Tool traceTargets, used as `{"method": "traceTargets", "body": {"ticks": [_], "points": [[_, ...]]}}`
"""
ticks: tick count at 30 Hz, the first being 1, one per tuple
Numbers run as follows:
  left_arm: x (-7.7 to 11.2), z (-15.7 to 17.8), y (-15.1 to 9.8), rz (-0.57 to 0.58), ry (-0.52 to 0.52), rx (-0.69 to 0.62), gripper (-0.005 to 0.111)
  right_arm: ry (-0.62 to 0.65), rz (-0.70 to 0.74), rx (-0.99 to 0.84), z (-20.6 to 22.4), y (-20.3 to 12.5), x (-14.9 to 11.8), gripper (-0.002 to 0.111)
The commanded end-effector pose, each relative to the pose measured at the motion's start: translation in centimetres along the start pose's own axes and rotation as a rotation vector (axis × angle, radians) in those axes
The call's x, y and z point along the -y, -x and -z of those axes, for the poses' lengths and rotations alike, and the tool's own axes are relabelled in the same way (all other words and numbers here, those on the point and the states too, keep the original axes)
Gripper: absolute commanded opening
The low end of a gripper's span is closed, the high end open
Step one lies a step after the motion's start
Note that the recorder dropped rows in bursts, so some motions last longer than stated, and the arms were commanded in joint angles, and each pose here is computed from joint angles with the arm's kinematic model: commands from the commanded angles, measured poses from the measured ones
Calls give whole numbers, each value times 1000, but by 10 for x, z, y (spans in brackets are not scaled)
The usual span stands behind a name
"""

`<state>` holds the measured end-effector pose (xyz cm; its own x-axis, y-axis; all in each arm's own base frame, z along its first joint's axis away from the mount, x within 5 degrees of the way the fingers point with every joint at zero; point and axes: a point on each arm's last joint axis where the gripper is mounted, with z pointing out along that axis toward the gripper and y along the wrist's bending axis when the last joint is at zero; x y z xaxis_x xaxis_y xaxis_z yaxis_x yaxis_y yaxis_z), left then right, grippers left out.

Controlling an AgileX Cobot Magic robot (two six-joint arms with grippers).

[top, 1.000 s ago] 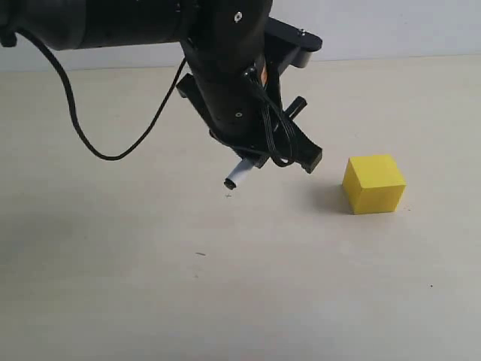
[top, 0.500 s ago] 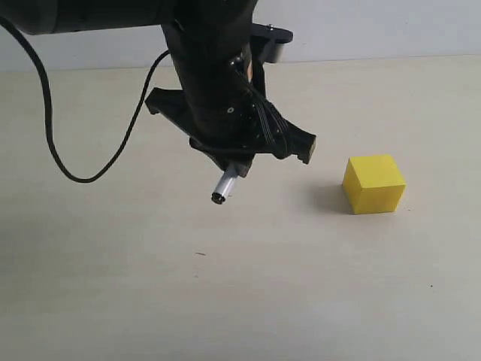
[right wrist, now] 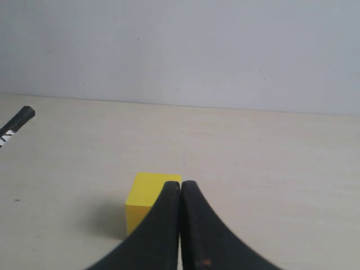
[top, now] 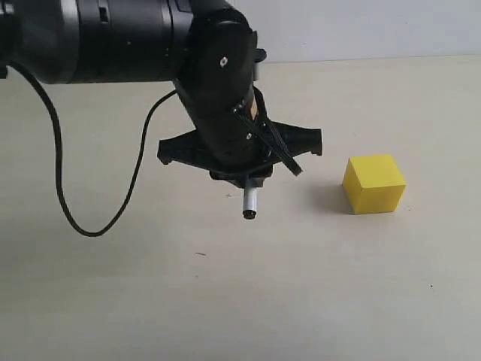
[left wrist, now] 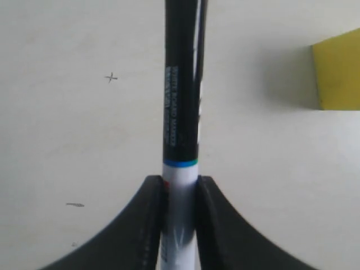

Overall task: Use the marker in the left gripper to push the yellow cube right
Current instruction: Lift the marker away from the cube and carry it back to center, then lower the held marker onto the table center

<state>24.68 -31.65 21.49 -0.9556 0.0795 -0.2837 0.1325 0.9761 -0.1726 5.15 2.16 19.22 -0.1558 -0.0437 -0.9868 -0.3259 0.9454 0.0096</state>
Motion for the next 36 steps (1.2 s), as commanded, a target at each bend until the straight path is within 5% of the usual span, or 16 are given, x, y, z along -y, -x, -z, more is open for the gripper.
{"method": "traceTargets", "body": {"ticks": [1, 7, 19, 36], "points": [[-6, -29, 0, 58, 25, -52, 0, -7, 3, 5, 0, -1, 0, 0], [-27, -56, 17, 171, 3, -154, 0, -7, 3, 5, 0, -1, 0, 0], [-42, -92, 19, 162, 60, -179, 0, -7, 3, 5, 0, -1, 0, 0], [-41, -98, 19, 143, 44, -171, 0, -7, 3, 5, 0, -1, 0, 0]]}}
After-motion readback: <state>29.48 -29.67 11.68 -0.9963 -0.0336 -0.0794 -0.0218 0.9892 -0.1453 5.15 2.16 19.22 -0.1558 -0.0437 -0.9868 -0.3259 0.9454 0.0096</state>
